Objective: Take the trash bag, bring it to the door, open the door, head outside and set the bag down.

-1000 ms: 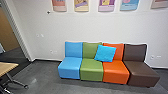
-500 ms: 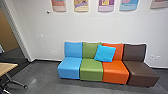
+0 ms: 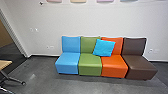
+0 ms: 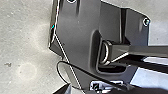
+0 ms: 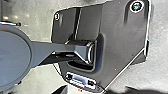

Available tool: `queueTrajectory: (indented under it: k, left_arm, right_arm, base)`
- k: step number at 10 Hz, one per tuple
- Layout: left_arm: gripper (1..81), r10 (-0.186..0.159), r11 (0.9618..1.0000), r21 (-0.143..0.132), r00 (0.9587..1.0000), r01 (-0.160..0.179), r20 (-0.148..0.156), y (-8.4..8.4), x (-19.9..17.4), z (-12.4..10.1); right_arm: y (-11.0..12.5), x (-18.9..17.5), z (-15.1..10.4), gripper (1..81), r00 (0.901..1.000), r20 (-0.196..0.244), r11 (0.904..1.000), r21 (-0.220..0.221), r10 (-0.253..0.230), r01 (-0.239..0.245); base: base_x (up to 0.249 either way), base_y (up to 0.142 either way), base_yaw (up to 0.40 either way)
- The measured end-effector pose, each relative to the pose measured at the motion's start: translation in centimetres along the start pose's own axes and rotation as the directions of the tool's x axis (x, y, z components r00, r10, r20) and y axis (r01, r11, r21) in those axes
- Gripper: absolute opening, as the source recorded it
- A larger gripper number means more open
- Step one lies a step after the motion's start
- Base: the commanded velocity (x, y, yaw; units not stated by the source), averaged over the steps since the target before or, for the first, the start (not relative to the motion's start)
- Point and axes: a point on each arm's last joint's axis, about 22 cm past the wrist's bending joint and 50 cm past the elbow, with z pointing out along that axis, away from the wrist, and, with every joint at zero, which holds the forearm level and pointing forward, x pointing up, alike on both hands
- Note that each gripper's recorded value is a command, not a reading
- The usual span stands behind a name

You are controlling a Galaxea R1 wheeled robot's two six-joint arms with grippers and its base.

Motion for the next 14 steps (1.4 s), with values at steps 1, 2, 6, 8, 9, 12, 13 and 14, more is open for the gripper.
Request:
queueTrajectory:
  k: [1, 2, 6, 8, 9, 12, 13, 14]
  left_arm:
    - [81.1, -0.038, 0.9993, 0.004, 0.9993, 0.038, 0.000, -0.2, 1.1, -0.1]
    - [81.1, -0.060, 0.9982, 0.005, 0.9982, 0.060, 0.004, -0.3, 2.1, -0.1]
    - [81.1, -0.079, 0.9969, -0.008, 0.9964, 0.079, -0.030, -0.7, 9.9, -1.3]
    - [81.1, -0.066, 0.9972, -0.038, 0.9972, 0.065, -0.036, 0.7, 14.7, -1.7]
    - [81.1, -0.058, 0.9973, -0.048, 0.9975, 0.056, -0.041, 1.2, 16.9, -1.7]
    - [81.1, -0.033, 0.9977, -0.061, 0.9977, 0.029, -0.059, 2.0, 22.4, -2.1]
    - [81.1, -0.026, 0.9975, -0.067, 0.9970, 0.021, -0.073, 2.4, 23.8, -2.1]
    - [81.1, -0.020, 0.9975, -0.069, 0.9960, 0.014, -0.087, 2.5, 25.0, -2.0]
  right_arm:
    - [0.9, 1.0, -1.5, 81.1, 0.9999, 0.004, 0.9999, -0.002, 0.010, -0.010]
    - [1.2, 1.9, -2.3, 81.1, 0.9998, 0.009, 0.9998, 0.002, 0.020, -0.020]
    - [2.3, 7.3, -5.4, 81.1, 0.9994, -0.016, 0.9994, 0.013, 0.031, -0.031]
    - [2.2, 9.9, -6.1, 81.1, 0.9984, -0.046, 0.9993, 0.023, 0.031, -0.030]
    - [2.5, 10.7, -6.3, 81.1, 0.9981, -0.056, 0.9995, 0.020, 0.026, -0.025]
    - [3.1, 13.7, -6.5, 81.1, 0.9954, -0.094, 0.9997, 0.017, 0.019, -0.017]
    - [3.4, 14.5, -6.6, 81.1, 0.9946, -0.103, 0.9998, 0.014, 0.012, -0.010]
    - [3.9, 15.4, -6.8, 81.1, 0.9933, -0.115, 1.0000, 0.009, 0.003, -0.002]
  base:
    - [0.000, 0.000, 0.000]
    - [0.000, 0.000, 0.000]
    - [0.000, 0.000, 0.000]
    - [0.000, 0.000, 0.000]
    - [0.000, 0.000, 0.000]
    - [0.000, 0.000, 0.000]
    - [0.000, 0.000, 0.000]
    - [0.000, 0.000, 0.000]
